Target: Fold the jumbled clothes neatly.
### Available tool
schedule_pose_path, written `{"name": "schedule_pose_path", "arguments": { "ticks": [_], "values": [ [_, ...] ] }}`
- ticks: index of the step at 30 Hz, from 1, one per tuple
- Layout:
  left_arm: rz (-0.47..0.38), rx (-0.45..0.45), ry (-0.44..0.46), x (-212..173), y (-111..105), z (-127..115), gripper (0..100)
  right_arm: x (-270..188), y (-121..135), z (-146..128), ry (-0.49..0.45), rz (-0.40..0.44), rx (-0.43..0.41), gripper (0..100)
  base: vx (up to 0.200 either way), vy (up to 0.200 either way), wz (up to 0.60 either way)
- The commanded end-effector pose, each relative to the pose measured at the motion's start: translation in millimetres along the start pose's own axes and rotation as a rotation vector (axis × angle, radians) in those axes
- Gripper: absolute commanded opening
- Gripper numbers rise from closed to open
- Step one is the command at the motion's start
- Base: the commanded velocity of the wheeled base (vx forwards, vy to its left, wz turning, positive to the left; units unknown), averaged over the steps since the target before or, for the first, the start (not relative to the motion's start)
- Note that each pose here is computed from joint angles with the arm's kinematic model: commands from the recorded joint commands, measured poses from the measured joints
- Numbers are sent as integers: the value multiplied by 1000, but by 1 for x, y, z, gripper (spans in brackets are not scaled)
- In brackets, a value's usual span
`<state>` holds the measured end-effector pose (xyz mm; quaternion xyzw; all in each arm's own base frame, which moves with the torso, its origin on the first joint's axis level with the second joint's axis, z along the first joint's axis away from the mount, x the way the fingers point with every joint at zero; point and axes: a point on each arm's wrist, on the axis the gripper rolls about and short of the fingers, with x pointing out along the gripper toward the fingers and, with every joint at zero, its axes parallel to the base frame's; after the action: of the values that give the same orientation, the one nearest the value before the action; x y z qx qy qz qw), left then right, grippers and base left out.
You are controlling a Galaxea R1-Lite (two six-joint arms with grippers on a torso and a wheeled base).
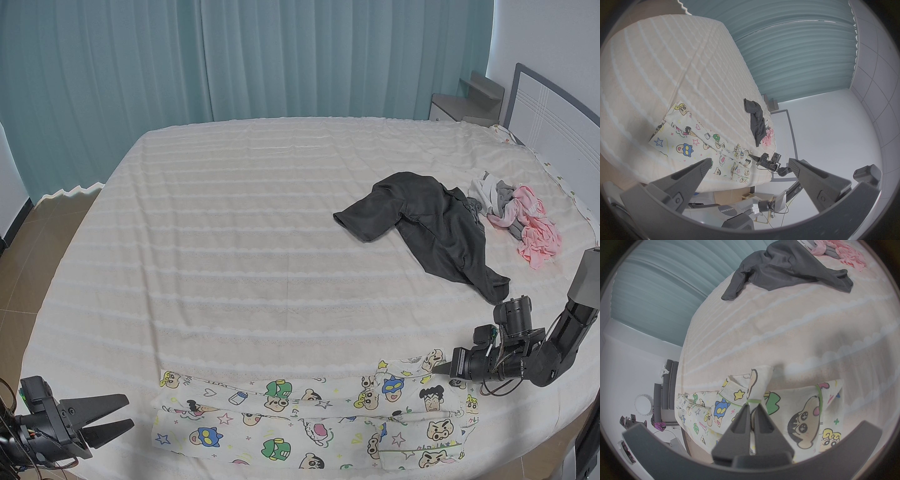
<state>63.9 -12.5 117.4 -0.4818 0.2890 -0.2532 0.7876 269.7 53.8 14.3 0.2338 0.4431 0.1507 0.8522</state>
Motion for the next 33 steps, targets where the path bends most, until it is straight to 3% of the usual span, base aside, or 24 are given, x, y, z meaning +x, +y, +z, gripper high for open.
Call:
{"name": "schedule_pose_path", "arguments": {
  "ticks": [1,8,13,18,19,23,27,33],
  "values": [
    [10,-12,6,0,3,-1,100,-14,9,1,-33,18,-26,0,0,0,0],
    [10,-14,7,0,3,-1,100,-30,18,-7,-17,19,-72,0,0,0,0],
    [10,-13,6,0,3,-1,100,-23,8,-14,80,-35,-128,0,0,0,0],
    [10,-14,7,0,3,-1,100,-16,2,-17,97,-69,-124,0,0,0,0],
    [10,-14,7,0,3,-1,100,-15,2,-16,94,-75,-125,100,0,0,0],
    [10,-14,7,0,3,-1,100,-21,6,-11,58,-71,-135,100,0,0,0],
    [11,-15,7,1,3,-1,100,-38,14,0,-43,-83,-151,100,0,0,0],
    [12,-17,10,1,3,-1,100,-51,49,17,-143,-17,-236,100,0,0,0]
  ]
}}
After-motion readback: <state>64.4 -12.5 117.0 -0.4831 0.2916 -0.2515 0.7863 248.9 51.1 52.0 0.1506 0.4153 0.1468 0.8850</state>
